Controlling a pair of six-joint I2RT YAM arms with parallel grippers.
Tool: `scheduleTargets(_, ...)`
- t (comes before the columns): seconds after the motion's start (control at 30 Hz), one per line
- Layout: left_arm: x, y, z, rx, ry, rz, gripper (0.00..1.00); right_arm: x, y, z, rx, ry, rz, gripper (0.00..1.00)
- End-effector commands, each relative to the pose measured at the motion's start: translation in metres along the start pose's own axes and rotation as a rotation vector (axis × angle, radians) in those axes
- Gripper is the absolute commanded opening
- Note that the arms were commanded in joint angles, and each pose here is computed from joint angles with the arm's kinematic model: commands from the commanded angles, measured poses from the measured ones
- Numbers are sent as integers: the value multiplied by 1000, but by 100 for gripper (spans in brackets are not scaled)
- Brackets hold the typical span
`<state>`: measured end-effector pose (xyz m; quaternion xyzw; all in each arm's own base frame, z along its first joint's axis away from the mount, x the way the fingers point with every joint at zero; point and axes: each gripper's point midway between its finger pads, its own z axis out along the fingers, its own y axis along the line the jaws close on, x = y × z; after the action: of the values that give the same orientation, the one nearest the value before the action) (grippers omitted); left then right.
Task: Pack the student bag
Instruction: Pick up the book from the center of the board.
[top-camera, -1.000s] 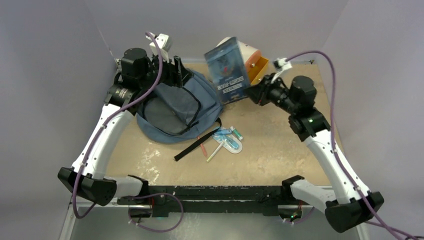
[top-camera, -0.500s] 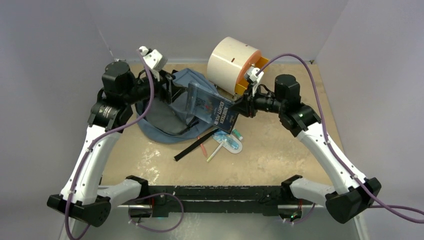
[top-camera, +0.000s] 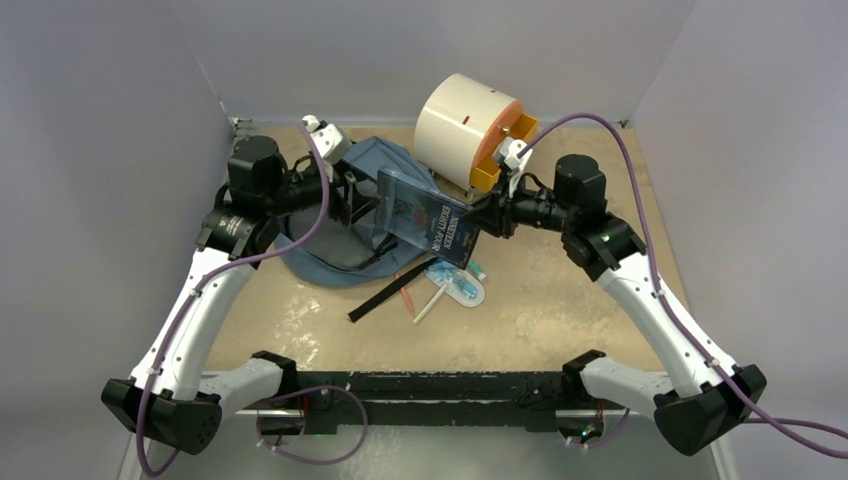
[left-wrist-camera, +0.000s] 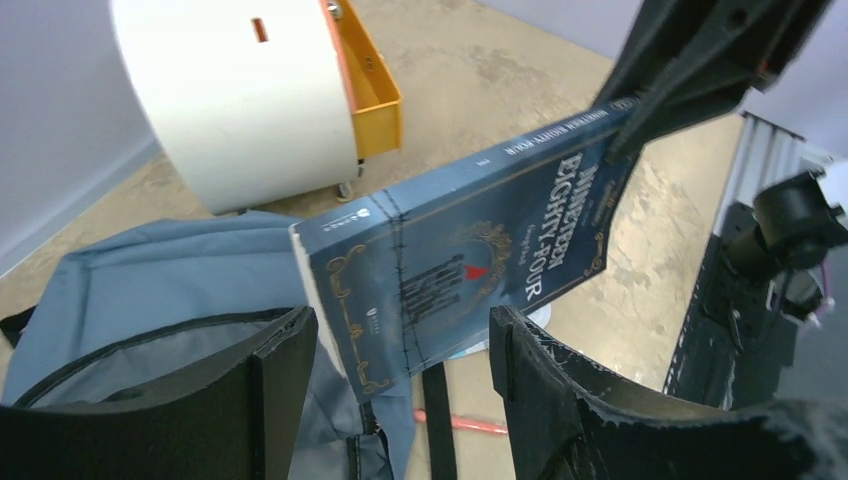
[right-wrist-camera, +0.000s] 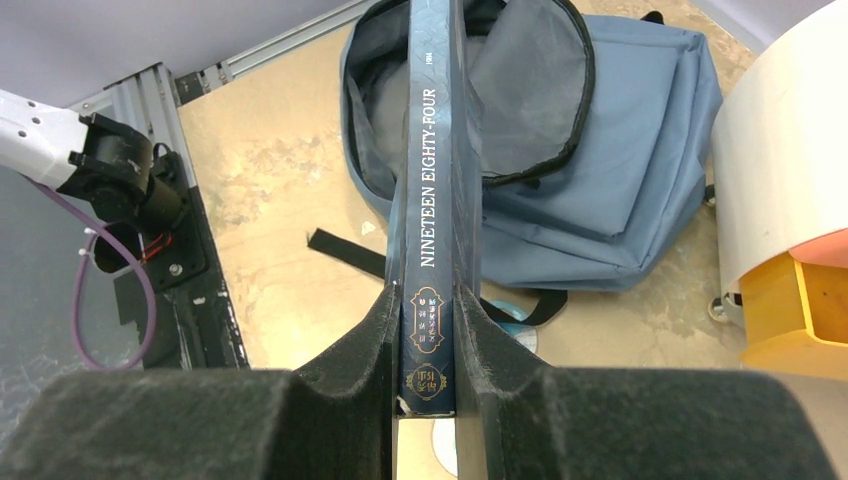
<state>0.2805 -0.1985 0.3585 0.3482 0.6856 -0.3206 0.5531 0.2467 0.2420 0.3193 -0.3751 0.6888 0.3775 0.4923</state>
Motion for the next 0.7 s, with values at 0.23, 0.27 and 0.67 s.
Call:
scheduleTargets(0.23,4,-34,-5,216,-58,200,63,-64,49,-29,-167,-193,-196,0)
scheduleTargets(0.27,4,-33,-6,209,-59,210,63,-64,52,-31,-180,-189,-202,0)
scheduleTargets(0.67,-2,-32,-8,194,-77,238,62,-66,88,-52,-319,-195,-250,0)
